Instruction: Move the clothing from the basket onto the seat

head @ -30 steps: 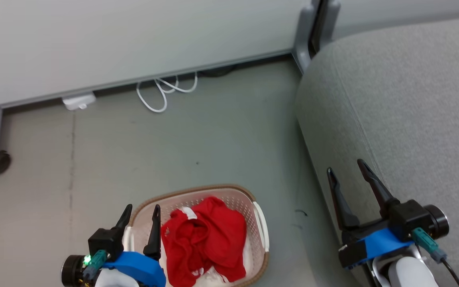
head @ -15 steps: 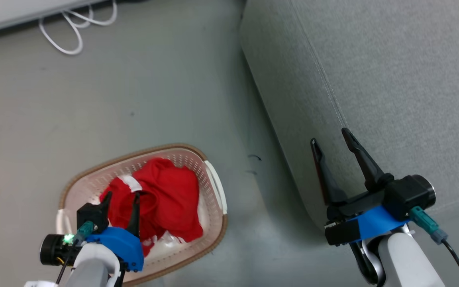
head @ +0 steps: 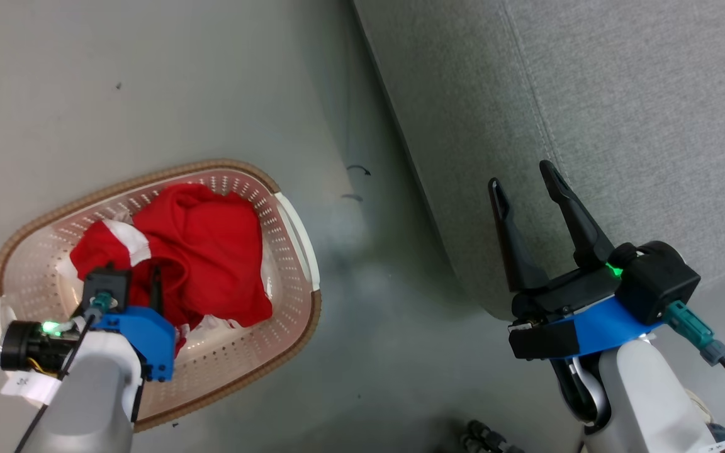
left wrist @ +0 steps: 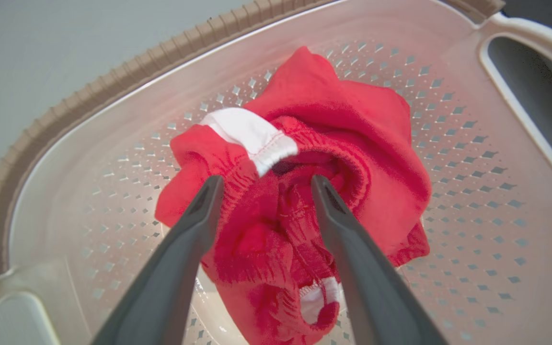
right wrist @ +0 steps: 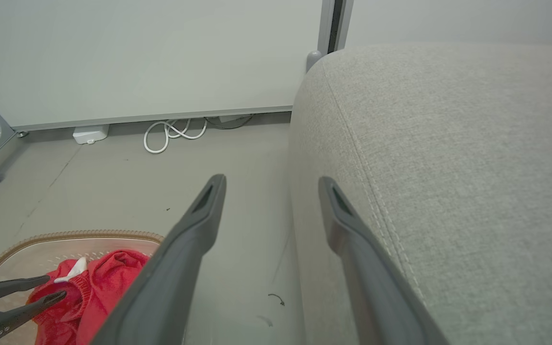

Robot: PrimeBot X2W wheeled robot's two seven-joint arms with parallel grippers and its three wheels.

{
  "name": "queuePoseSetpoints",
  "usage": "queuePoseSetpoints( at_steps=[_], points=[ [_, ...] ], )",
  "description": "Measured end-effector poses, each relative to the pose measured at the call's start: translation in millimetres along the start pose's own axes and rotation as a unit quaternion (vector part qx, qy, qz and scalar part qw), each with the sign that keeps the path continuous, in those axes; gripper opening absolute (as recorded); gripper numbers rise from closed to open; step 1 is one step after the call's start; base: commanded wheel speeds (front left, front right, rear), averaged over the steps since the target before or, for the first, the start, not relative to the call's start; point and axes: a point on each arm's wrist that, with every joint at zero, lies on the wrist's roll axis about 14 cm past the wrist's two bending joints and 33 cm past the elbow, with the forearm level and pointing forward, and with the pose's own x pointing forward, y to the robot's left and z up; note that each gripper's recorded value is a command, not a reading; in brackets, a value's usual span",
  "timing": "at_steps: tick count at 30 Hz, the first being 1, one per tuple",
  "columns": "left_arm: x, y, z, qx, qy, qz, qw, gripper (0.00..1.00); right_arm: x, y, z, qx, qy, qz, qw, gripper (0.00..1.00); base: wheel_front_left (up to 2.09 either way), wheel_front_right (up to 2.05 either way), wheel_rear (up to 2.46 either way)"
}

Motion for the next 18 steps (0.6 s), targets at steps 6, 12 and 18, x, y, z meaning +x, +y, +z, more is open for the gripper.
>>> queuePoseSetpoints(
  at_steps=[6,12,18],
  points=[
    [21.5,10.3,-1.2,0.015,-0.002,0.015,1.000,1.00,6.6,-3.2,-16.5,0.003,0.020,-0.004,1.000,1.00,0.00,0.00,0.00],
    [31.9,13.0,-5.5,0.026,0.006,0.017,1.000,1.00,9.7,-1.7,-24.0,0.011,0.029,-0.003,1.000,1.00,0.00,0.00,0.00],
    [36.4,14.7,-9.6,0.018,0.020,0.020,0.999,0.00,10.3,-2.5,-25.5,0.014,0.031,-0.004,0.999,1.00,0.00,0.00,0.00]
  ],
)
